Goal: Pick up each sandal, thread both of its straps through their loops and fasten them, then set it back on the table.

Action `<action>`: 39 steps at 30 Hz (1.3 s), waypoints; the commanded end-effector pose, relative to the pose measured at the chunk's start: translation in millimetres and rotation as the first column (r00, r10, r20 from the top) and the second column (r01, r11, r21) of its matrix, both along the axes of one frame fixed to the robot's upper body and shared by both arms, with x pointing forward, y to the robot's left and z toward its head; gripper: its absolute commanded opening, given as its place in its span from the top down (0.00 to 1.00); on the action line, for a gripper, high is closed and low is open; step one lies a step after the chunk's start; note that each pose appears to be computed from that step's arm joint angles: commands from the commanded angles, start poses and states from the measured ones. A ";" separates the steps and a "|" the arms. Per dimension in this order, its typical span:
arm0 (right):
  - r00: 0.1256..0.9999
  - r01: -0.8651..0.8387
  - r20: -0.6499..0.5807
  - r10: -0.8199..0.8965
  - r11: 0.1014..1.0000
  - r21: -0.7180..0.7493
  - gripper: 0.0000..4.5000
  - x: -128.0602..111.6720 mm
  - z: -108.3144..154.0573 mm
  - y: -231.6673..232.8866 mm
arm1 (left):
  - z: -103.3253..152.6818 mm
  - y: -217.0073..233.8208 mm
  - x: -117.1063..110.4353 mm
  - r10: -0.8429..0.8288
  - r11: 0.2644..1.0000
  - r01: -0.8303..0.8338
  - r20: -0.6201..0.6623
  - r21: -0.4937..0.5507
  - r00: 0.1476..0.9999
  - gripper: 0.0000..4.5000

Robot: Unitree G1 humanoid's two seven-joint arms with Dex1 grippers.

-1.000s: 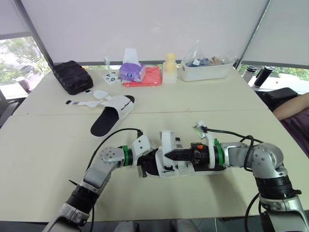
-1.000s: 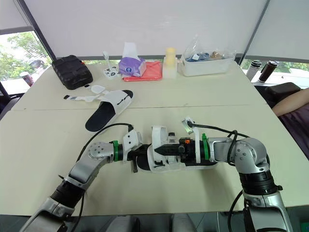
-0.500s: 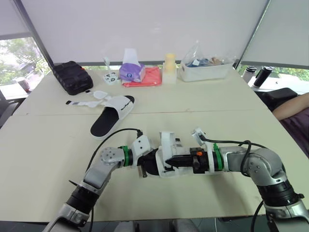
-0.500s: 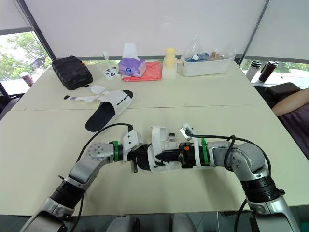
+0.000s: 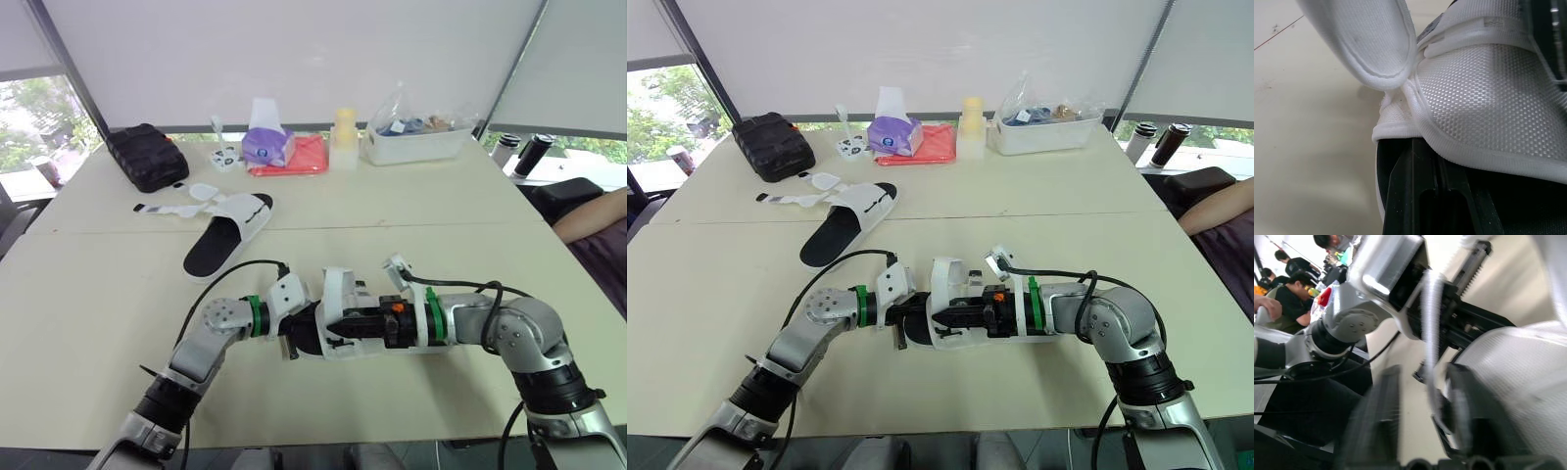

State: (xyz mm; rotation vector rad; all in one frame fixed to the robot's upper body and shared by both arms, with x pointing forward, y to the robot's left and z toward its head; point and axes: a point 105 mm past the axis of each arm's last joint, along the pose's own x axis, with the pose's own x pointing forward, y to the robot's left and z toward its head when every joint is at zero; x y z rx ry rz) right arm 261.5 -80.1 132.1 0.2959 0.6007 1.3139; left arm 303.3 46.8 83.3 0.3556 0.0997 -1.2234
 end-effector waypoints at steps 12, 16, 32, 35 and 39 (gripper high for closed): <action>0.996 0.045 0.079 -0.040 0.996 -0.070 0.73 7.2 -2.4 17.8 | -16.6 0.4 -3.6 0.008 0.999 -0.006 -0.046 0.039 0.999 1.00; 0.987 0.061 0.152 -0.044 0.992 -0.114 0.99 11.8 1.4 15.0 | -17.8 0.8 -4.0 0.010 0.999 -0.008 -0.049 0.040 0.999 1.00; 0.999 -0.042 0.000 0.042 0.997 -0.060 0.99 0.6 11.9 -3.1 | -19.8 -2.9 -3.9 0.011 0.999 -0.009 -0.050 0.034 0.999 1.00; 0.998 -0.055 0.002 0.055 0.996 -0.064 0.99 -1.7 7.8 2.1 | -20.2 -2.0 -4.4 0.015 0.999 -0.013 -0.052 0.034 0.999 1.00; 0.998 -0.062 -0.001 0.062 0.994 -0.089 0.99 -2.8 -1.6 4.0 | -20.2 -1.4 -4.4 0.017 0.999 -0.016 -0.053 0.034 0.998 1.00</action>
